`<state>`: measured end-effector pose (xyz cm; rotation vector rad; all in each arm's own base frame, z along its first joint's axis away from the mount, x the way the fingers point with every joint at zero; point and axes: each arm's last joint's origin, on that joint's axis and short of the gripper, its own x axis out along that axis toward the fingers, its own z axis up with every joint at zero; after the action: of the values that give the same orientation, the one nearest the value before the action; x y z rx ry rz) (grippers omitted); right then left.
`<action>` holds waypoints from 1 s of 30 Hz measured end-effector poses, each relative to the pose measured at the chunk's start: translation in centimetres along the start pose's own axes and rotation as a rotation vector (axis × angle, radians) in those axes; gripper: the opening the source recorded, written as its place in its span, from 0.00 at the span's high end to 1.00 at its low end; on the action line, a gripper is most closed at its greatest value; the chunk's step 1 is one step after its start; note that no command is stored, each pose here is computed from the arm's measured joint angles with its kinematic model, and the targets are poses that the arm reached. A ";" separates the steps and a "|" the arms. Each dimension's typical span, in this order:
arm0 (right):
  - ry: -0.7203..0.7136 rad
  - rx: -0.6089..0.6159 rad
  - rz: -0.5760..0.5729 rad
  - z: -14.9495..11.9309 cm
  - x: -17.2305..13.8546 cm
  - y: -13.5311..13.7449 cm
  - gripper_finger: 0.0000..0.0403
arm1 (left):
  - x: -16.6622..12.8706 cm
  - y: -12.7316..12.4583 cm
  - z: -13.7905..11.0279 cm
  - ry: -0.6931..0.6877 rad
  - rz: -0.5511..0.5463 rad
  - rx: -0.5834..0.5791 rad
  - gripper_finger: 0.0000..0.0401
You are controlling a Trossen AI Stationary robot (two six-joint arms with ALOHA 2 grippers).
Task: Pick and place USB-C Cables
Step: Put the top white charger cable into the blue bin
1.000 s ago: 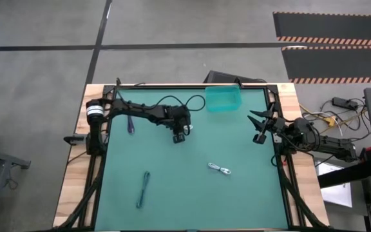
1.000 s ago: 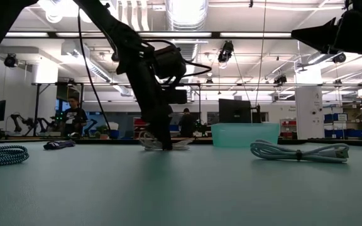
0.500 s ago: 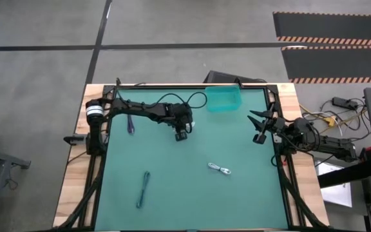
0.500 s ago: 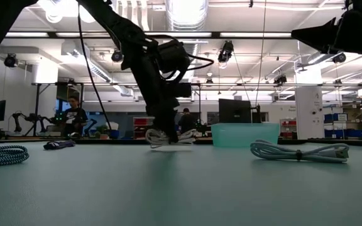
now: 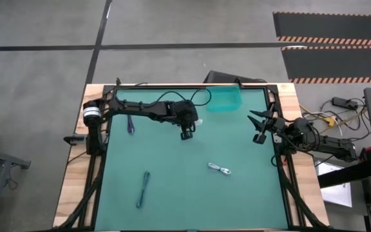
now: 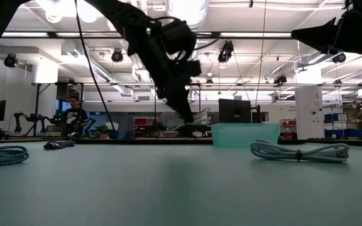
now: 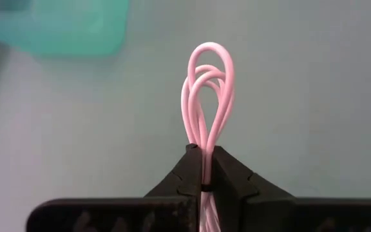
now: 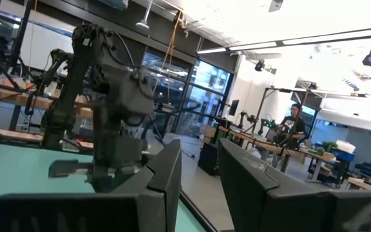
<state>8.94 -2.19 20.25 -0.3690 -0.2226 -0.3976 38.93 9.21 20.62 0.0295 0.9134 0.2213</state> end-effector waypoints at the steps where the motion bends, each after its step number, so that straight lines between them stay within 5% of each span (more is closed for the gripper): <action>1: 0.000 0.000 0.000 0.0 0.0 0.0 0.77 | -0.3 -0.1 0.6 -0.020 0.000 0.002 0.99; 13: -0.001 -0.008 -0.001 0.0 0.0 0.0 0.77 | -4.4 0.6 6.2 -0.151 0.017 -0.003 0.99; 30: -0.035 0.000 -0.013 0.3 0.0 -0.1 0.77 | -8.7 1.7 10.0 -0.241 0.119 0.008 0.99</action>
<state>8.83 -2.17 20.58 -0.3746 -0.2596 -0.4044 41.40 9.79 33.76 0.1160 0.6731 0.3181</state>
